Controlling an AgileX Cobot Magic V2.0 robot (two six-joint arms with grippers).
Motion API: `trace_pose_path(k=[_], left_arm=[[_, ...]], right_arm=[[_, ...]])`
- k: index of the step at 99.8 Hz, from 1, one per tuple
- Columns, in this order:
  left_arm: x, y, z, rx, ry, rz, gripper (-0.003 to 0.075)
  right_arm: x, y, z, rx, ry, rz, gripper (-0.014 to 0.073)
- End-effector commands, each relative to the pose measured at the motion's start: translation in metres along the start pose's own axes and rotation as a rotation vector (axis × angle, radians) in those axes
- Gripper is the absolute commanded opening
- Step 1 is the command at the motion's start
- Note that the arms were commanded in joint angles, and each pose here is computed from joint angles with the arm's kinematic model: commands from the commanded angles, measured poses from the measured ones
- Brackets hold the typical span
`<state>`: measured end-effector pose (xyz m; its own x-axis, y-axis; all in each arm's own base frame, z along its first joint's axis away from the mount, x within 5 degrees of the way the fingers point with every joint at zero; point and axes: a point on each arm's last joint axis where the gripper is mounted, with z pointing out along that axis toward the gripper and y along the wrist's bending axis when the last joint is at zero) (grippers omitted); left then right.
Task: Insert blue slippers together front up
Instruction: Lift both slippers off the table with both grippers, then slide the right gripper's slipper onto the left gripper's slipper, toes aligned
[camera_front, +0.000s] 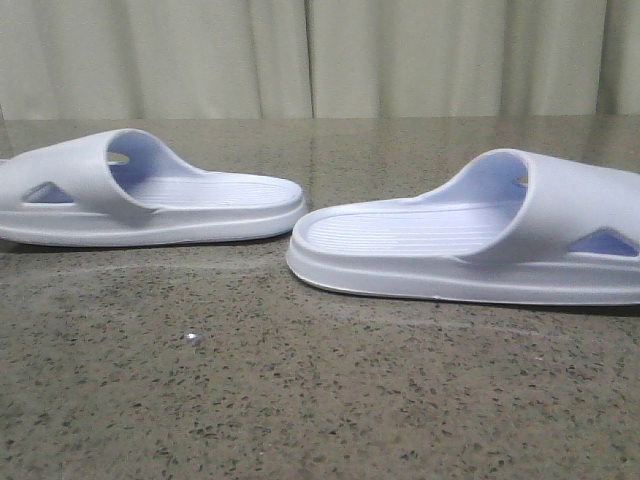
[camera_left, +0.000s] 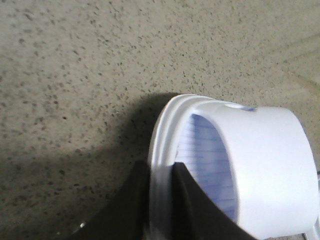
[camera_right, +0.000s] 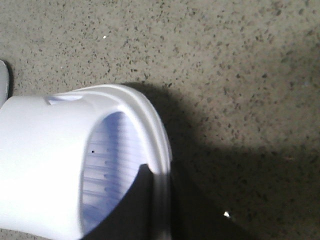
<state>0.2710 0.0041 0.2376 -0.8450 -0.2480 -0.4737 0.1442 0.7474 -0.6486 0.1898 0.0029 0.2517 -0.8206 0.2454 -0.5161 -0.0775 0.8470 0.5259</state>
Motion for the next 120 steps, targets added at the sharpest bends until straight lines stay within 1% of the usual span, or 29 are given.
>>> trace_pose_path(k=[1, 8, 17, 26, 37, 49, 56, 81, 107, 120], left_arm=[[-0.011, -0.012, -0.021, 0.030, -0.089, 0.024, 0.0015], [-0.011, -0.011, -0.032, 0.030, -0.113, 0.021, 0.0015], [-0.011, -0.012, -0.040, 0.057, -0.127, 0.007, 0.0015], [-0.011, -0.015, -0.040, 0.086, -0.121, 0.006, 0.0015], [-0.011, -0.019, -0.040, 0.125, -0.119, 0.008, 0.0015], [-0.012, -0.025, -0.041, 0.195, -0.132, 0.004, 0.0015], [-0.012, -0.028, -0.042, 0.232, -0.138, 0.010, 0.0015], [-0.012, -0.036, -0.044, 0.320, -0.136, 0.001, 0.0015], [-0.012, -0.040, -0.045, 0.364, -0.137, -0.003, 0.0015], [-0.012, -0.041, -0.045, 0.371, -0.140, -0.005, 0.0015]], right_arm=[[-0.018, 0.009, -0.010, -0.022, -0.104, -0.007, -0.0107], [-0.024, 0.013, -0.014, -0.046, -0.133, -0.010, -0.0107], [-0.033, 0.022, -0.019, -0.108, -0.176, -0.021, -0.0107], [-0.041, 0.032, -0.026, -0.173, -0.235, -0.031, -0.0107], [-0.048, 0.042, -0.032, -0.248, -0.273, -0.047, -0.0107], [-0.054, 0.048, -0.037, -0.288, -0.308, -0.061, -0.0107], [-0.056, 0.047, -0.036, -0.290, -0.303, -0.070, -0.0107], [-0.062, 0.040, -0.012, -0.375, -0.238, -0.044, -0.0107], [-0.066, 0.034, 0.008, -0.422, -0.198, -0.028, -0.0106], [-0.066, 0.038, 0.013, -0.431, -0.183, -0.056, -0.0106]])
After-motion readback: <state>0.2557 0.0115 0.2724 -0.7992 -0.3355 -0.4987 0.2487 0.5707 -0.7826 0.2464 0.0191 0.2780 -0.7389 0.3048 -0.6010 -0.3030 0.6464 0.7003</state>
